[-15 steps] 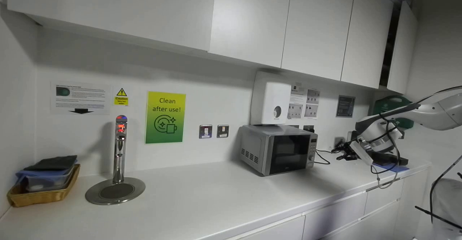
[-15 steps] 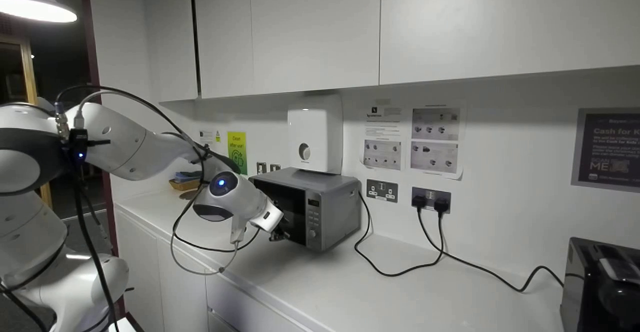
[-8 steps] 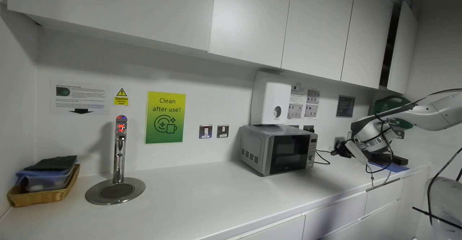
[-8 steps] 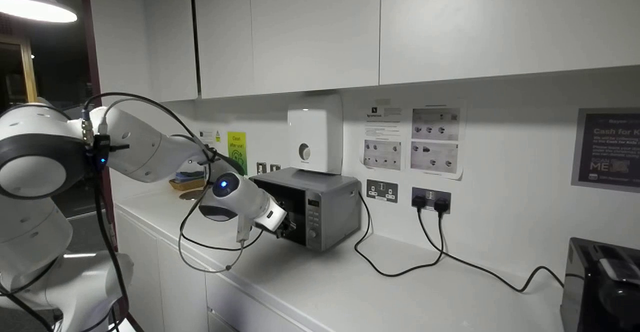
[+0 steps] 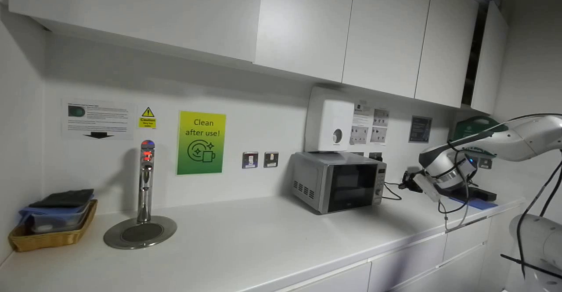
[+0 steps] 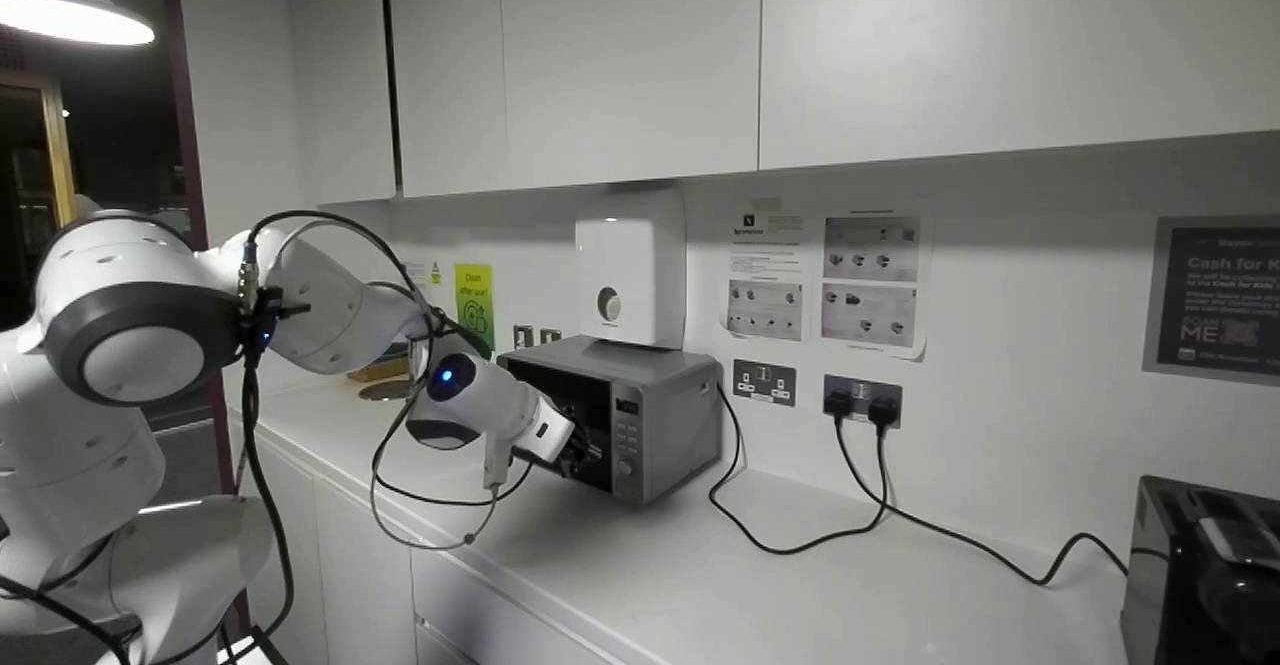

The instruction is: Press a button on the right side of the microwave

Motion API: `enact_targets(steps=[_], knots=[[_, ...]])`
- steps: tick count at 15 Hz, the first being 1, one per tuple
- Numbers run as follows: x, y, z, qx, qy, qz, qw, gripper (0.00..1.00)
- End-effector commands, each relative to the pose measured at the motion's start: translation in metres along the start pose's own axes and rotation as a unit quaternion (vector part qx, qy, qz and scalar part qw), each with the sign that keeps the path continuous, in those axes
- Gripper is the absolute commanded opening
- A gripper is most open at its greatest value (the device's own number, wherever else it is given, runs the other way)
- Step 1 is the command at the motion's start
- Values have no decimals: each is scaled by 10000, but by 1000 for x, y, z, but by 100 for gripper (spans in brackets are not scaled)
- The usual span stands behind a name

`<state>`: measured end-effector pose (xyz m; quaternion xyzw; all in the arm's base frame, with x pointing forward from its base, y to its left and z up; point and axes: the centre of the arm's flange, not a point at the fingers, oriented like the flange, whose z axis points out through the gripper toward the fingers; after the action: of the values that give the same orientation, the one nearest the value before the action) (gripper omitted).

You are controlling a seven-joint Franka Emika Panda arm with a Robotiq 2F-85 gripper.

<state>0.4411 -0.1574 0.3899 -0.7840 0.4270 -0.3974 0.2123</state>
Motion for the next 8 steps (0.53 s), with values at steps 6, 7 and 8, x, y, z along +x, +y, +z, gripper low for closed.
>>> enact_targets(steps=[6,7,8], knots=[[19,-11,38,382,384,-86,9985,0],[22,-13,42,401,418,-83,9983,0],[25,-14,44,408,442,-86,9982,0]])
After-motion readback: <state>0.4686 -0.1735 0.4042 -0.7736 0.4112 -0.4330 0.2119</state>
